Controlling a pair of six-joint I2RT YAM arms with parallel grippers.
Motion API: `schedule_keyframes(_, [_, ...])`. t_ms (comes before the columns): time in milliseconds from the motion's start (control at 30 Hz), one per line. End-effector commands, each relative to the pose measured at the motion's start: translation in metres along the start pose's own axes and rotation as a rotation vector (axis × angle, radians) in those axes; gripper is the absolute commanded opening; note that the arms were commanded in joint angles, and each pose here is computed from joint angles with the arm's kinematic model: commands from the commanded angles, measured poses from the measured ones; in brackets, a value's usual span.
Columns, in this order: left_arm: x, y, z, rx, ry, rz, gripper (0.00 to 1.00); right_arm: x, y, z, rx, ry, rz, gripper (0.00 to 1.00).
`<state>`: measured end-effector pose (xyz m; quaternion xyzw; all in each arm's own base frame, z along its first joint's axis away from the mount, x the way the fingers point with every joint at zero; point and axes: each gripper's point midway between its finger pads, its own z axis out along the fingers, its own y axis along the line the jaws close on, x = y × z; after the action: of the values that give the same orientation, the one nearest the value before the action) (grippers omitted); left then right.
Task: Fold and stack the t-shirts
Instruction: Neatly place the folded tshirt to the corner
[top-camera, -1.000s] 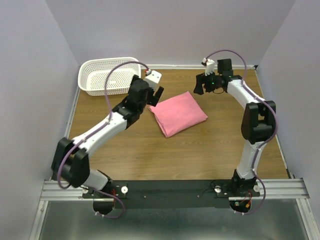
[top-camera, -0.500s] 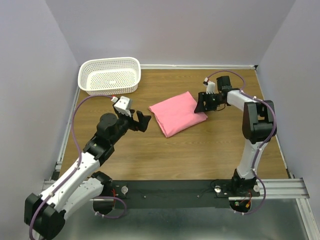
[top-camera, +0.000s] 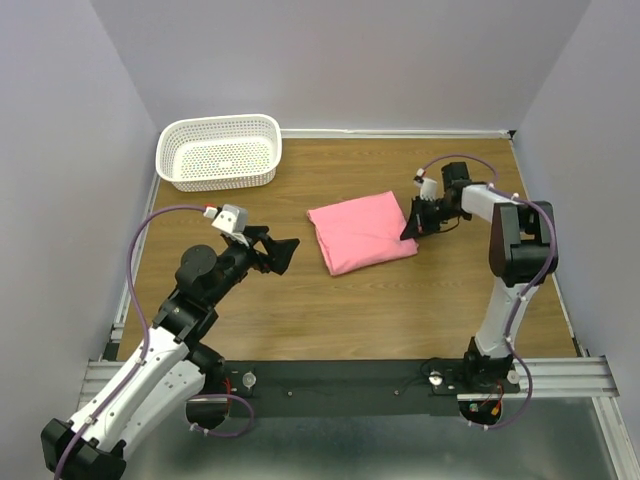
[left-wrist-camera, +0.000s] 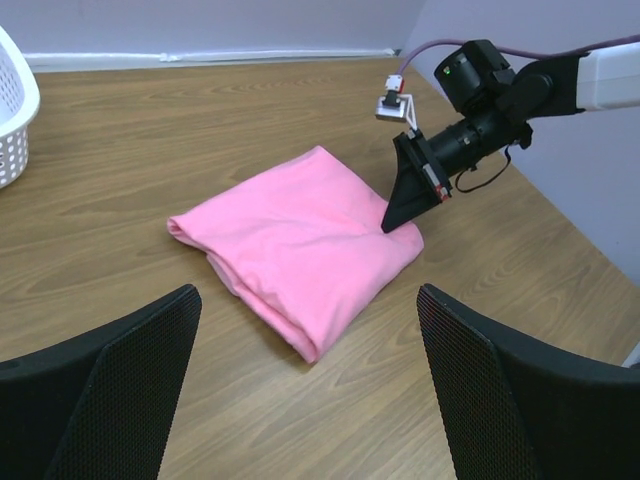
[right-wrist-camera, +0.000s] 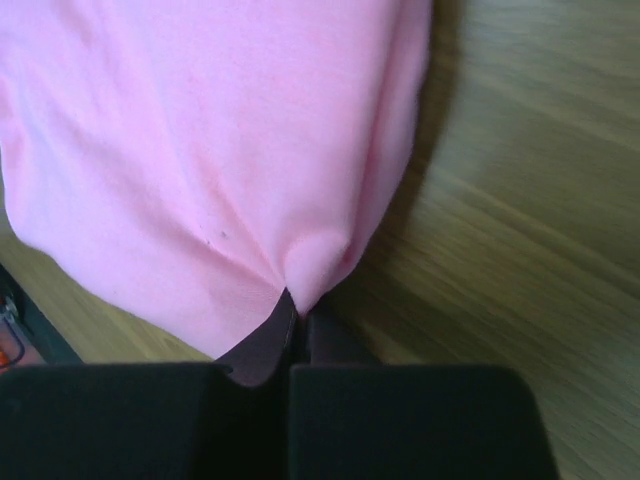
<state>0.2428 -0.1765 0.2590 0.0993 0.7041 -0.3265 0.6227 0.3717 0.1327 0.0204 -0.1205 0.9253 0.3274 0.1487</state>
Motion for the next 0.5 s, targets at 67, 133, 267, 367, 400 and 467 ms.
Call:
schedule_keyframes(67, [0.005,-0.006,-0.001,0.040,0.016,-0.015,0.96,-0.044,-0.076,-0.071,0.183,-0.168,0.067,0.01])
schedule_keyframes(133, [0.005,-0.007,-0.001,0.043,0.017,-0.014,0.96,-0.052,-0.103,-0.092,0.236,-0.209,0.078,0.01])
schedule_keyframes(267, [0.007,-0.008,0.001,0.056,0.020,-0.014,0.96,-0.049,-0.182,-0.133,0.408,-0.200,0.087,0.01])
schedule_keyframes(367, [0.010,-0.008,0.003,0.060,0.031,-0.013,0.96,-0.062,-0.218,-0.162,0.505,-0.220,0.088,0.01])
schedule_keyframes(400, [0.012,-0.009,0.004,0.065,0.037,-0.013,0.96,-0.059,-0.233,-0.158,0.523,-0.204,0.106,0.01])
schedule_keyframes(467, [0.013,-0.010,0.005,0.072,0.045,-0.010,0.96,-0.074,-0.253,-0.179,0.621,-0.220,0.088,0.04])
